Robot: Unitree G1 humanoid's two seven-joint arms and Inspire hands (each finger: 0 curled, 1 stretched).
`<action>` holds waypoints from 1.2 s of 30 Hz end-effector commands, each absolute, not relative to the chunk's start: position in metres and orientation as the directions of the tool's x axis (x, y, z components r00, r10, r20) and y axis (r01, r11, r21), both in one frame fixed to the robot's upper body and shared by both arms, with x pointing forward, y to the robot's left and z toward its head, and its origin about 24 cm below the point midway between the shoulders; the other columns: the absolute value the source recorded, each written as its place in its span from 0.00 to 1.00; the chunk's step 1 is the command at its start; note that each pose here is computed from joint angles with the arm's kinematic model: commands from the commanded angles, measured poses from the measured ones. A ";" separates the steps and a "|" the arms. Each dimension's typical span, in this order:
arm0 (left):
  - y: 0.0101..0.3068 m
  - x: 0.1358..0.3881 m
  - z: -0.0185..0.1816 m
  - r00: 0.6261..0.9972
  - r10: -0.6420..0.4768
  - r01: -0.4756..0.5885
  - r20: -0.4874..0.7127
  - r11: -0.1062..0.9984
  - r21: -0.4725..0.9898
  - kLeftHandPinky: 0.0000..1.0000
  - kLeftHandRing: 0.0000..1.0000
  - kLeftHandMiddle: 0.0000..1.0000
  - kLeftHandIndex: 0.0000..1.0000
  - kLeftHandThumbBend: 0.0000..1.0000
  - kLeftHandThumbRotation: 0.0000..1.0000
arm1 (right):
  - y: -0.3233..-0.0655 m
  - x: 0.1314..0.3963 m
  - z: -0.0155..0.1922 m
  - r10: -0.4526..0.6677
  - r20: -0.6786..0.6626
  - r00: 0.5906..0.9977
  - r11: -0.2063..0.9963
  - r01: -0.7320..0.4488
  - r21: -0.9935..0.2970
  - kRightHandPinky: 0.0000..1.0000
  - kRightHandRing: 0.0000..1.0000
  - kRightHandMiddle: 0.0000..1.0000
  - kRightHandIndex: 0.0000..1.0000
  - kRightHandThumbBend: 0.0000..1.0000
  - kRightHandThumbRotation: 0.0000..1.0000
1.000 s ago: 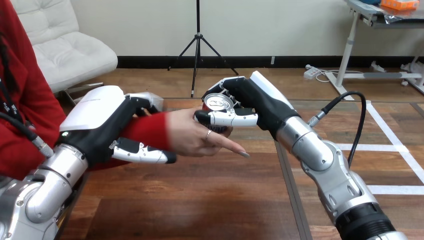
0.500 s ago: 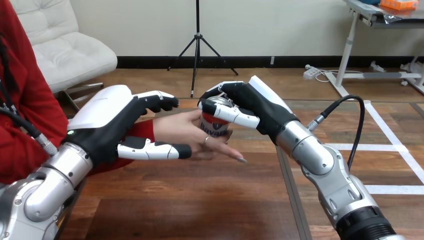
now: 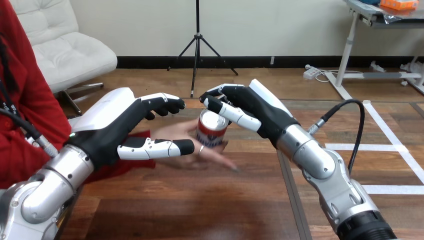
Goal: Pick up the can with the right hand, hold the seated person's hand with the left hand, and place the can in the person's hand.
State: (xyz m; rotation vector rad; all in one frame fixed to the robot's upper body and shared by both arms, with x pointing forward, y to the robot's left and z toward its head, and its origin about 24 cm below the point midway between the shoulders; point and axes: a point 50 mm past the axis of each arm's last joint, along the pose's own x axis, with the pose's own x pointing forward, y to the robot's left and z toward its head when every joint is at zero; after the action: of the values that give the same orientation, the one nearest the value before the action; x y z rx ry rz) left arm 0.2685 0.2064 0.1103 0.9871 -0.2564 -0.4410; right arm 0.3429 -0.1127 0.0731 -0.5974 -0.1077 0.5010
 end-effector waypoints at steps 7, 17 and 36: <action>0.201 0.260 0.116 0.877 -0.472 0.208 0.090 0.541 0.815 0.69 0.79 0.81 0.81 1.00 1.00 | -0.126 0.342 0.082 0.474 0.013 0.880 0.748 -0.394 -0.535 0.62 0.72 0.74 0.76 0.99 1.00; 0.201 0.251 0.101 0.887 -0.449 0.214 0.109 0.608 0.765 0.68 0.80 0.82 0.82 1.00 1.00 | -0.133 0.332 0.078 0.474 0.027 0.880 0.771 -0.400 -0.495 0.67 0.80 0.81 0.81 0.97 1.00; 0.189 0.220 0.063 0.923 -0.291 0.163 0.253 0.889 0.427 0.72 0.83 0.84 0.83 1.00 1.00 | -0.147 0.285 0.069 0.412 0.151 0.899 0.892 -0.364 -0.268 0.82 0.90 0.91 0.91 0.94 1.00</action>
State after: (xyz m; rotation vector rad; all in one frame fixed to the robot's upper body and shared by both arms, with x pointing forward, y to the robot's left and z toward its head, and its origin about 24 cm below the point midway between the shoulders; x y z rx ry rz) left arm 0.2243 0.1906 0.0612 0.5170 -0.2476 -0.3138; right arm 0.2942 -0.1457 0.0465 -0.3305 -0.0841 0.4382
